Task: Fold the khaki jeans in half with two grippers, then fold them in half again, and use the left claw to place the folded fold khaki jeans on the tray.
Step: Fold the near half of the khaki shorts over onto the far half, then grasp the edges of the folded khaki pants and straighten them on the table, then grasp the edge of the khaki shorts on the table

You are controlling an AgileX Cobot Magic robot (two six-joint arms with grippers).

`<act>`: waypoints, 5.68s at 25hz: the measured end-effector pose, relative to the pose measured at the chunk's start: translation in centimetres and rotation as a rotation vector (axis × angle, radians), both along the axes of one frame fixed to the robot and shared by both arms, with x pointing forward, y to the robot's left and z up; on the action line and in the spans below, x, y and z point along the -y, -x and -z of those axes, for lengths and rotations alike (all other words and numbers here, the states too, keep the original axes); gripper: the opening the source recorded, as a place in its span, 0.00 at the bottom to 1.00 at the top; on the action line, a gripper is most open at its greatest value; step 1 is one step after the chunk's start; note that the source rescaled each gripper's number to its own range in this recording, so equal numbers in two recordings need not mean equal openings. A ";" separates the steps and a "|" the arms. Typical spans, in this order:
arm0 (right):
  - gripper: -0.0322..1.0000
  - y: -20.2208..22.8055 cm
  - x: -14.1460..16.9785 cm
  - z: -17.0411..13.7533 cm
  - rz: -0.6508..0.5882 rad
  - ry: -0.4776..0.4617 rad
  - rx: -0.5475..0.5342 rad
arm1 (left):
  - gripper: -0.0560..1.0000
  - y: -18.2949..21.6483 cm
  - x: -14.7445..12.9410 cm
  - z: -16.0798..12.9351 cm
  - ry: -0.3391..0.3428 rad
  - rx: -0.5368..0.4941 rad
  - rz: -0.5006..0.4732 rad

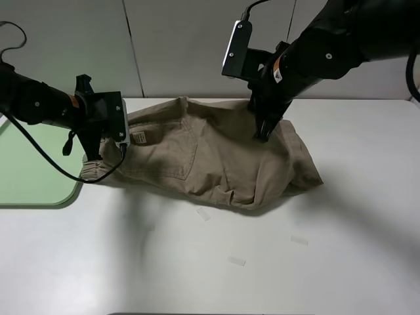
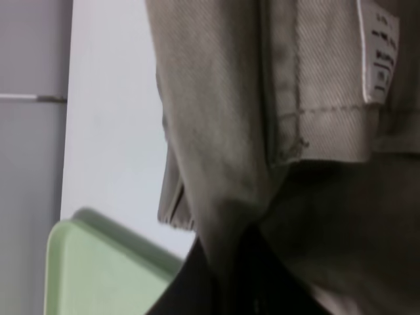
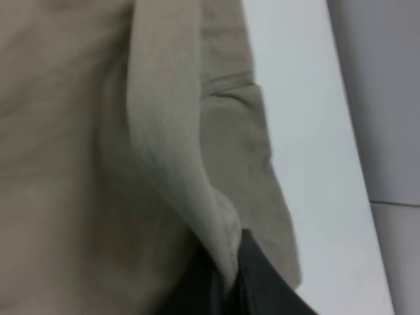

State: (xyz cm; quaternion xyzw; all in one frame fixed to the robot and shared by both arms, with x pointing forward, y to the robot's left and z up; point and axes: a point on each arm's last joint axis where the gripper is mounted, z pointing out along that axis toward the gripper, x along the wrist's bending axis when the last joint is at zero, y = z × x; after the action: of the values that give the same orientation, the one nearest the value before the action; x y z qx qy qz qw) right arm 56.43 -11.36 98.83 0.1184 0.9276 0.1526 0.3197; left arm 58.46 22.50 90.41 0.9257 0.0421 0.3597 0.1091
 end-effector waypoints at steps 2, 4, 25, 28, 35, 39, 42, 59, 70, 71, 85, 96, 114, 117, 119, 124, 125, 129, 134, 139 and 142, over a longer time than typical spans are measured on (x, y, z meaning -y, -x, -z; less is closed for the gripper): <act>0.03 -0.9 0.9 0.5 0.003 0.012 0.014 | 0.05 -0.2 0.1 0.5 0.005 0.005 0.003; 0.03 -1.8 1.8 1.0 0.011 0.014 0.027 | 0.05 -0.3 0.2 0.6 0.012 0.019 0.006; 0.03 -5.0 5.9 3.1 -0.022 0.080 0.095 | 0.05 -0.9 0.5 -0.1 0.026 0.130 0.051; 0.03 -5.0 6.0 3.0 -0.022 0.077 0.099 | 0.05 -0.9 0.5 -0.1 0.027 0.136 0.053; 0.19 -5.1 6.0 3.1 -0.040 0.099 0.106 | 0.06 -0.9 0.5 -0.1 0.026 0.129 0.050; 0.70 -5.2 6.4 3.1 -0.035 0.105 0.106 | 0.23 -0.9 0.5 -0.1 0.028 0.130 0.048; 0.93 -5.2 6.3 3.1 -0.040 0.095 0.117 | 0.59 -0.9 0.5 -0.1 0.041 0.127 0.036; 1.00 -5.3 6.2 2.9 -0.039 0.083 0.124 | 1.00 -0.8 0.4 0.6 0.084 0.081 -0.019; 1.00 -3.2 6.9 -1.0 0.324 -0.231 -0.017 | 1.00 2.9 -0.7 -8.5 0.329 -0.025 -0.326; 1.00 -2.8 6.9 -1.3 0.353 -0.251 -0.041 | 1.00 3.5 -0.7 -9.3 0.372 -0.043 -0.351; 1.00 3.2 7.1 -6.9 0.541 -0.493 -0.367 | 1.00 14.6 -2.0 -19.1 0.689 -0.232 -0.578; 1.00 9.1 8.7 -12.8 0.547 -0.572 -0.381 | 1.00 25.5 -6.0 -22.3 0.750 -0.190 -0.911; 1.00 17.1 11.2 -14.8 0.546 -0.619 -0.370 | 0.99 38.1 -9.2 -19.9 1.067 0.061 -0.910; 1.00 18.2 11.6 -13.1 0.558 -0.604 -0.393 | 0.97 37.6 -8.9 -18.1 1.076 0.050 -0.897; 1.00 18.9 11.9 -12.4 0.560 -0.605 -0.392 | 0.97 37.1 -8.8 -17.2 1.074 0.047 -0.897; 1.00 20.2 12.4 -11.9 0.550 -0.635 -0.352 | 0.94 36.2 -8.6 -15.3 1.042 0.012 -0.920; 1.00 20.4 12.5 -12.0 0.550 -0.641 -0.346 | 0.93 36.0 -8.5 -14.9 1.031 -0.001 -0.928; 1.00 20.8 12.6 -12.2 0.556 -0.661 -0.335 | 0.90 35.6 -8.3 -13.6 1.009 -0.048 -0.945; 1.00 20.8 12.6 -12.0 0.572 -0.670 -0.342 | 0.88 35.6 -8.3 -13.5 1.012 -0.053 -0.943; 1.00 20.8 12.6 -12.0 0.597 -0.693 -0.347 | 0.88 35.6 -8.3 -13.5 1.011 -0.053 -0.942; 1.00 20.7 12.7 -12.0 0.656 -0.721 -0.354 | 0.88 35.6 -8.3 -13.5 1.011 -0.052 -0.943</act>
State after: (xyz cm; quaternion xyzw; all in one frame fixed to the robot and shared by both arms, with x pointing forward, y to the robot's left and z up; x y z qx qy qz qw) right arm 35.74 -24.08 110.79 0.5297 0.7702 0.3317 0.1276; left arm 22.86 30.76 103.95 0.6525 0.6051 0.2826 0.3581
